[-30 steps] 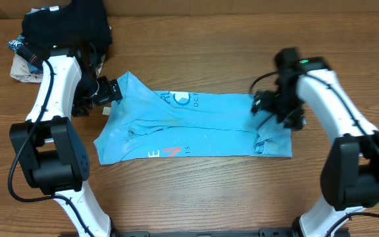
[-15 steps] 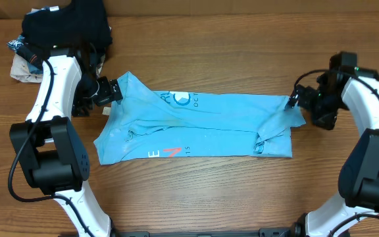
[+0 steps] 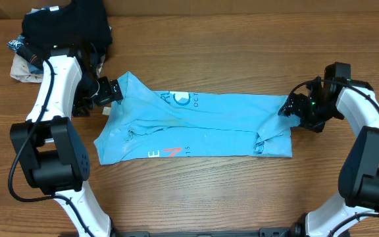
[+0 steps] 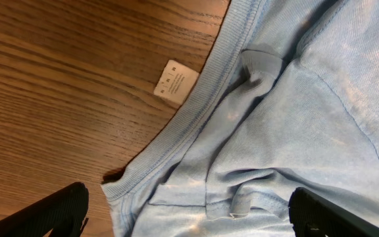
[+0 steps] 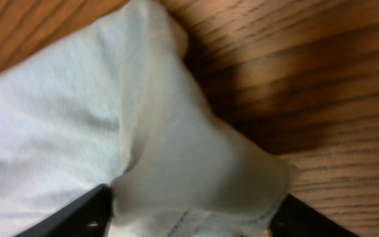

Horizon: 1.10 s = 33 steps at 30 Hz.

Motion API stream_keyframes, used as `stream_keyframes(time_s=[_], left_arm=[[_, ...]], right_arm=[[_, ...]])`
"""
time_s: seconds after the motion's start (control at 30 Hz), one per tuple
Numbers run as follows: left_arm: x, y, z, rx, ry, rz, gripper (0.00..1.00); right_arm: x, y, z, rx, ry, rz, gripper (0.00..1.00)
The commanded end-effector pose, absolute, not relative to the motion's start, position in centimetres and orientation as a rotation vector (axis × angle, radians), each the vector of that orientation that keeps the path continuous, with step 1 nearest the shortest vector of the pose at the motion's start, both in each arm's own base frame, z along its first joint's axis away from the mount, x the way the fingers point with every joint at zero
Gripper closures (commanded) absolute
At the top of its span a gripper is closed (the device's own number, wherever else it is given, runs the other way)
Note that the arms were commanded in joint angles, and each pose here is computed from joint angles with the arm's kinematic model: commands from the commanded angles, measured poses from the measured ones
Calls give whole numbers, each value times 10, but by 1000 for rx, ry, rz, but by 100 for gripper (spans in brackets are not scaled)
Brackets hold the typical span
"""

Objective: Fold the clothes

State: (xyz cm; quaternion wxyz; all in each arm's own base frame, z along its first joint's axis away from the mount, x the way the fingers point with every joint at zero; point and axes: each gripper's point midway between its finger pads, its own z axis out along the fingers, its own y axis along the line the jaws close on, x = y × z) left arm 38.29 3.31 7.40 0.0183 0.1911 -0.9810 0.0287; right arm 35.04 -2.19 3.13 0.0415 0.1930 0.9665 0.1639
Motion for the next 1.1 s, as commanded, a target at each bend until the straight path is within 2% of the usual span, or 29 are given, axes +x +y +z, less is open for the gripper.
stream_keyframes(time_s=[0.0, 0.07, 0.3, 0.33, 0.53, 0.57, 0.8, 0.83, 0.9, 1.0, 1.07], left_arm=[[388, 30, 78, 597, -3058, 109, 0], [388, 30, 78, 597, -3058, 109, 0], [389, 30, 78, 598, -3063, 110, 0], [389, 30, 78, 597, -3062, 109, 0], [389, 30, 78, 596, -3063, 110, 0], [389, 30, 78, 597, -3063, 109, 0], [389, 30, 78, 595, -3063, 109, 0], [389, 30, 78, 595, -3063, 109, 0], [389, 29, 78, 594, -3063, 109, 0], [389, 27, 78, 588, -3064, 110, 0], [389, 28, 78, 588, -3064, 109, 0]], right_arm=[[350, -22, 30, 571, 2955, 508, 46], [351, -22, 30, 571, 2953, 507, 61], [356, -12, 50, 578, 2945, 614, 95], [358, -9, 57, 575, 2942, 639, 96], [366, 14, 86, 539, 2909, 825, 96], [368, 31, 94, 508, 2882, 944, 96], [366, 72, 102, 373, 2889, 1058, 84], [365, 79, 102, 345, 2894, 1060, 82], [365, 92, 102, 287, 2901, 1062, 67], [365, 114, 103, 215, 2903, 1067, 50], [366, 130, 104, 167, 2897, 1070, 48]])
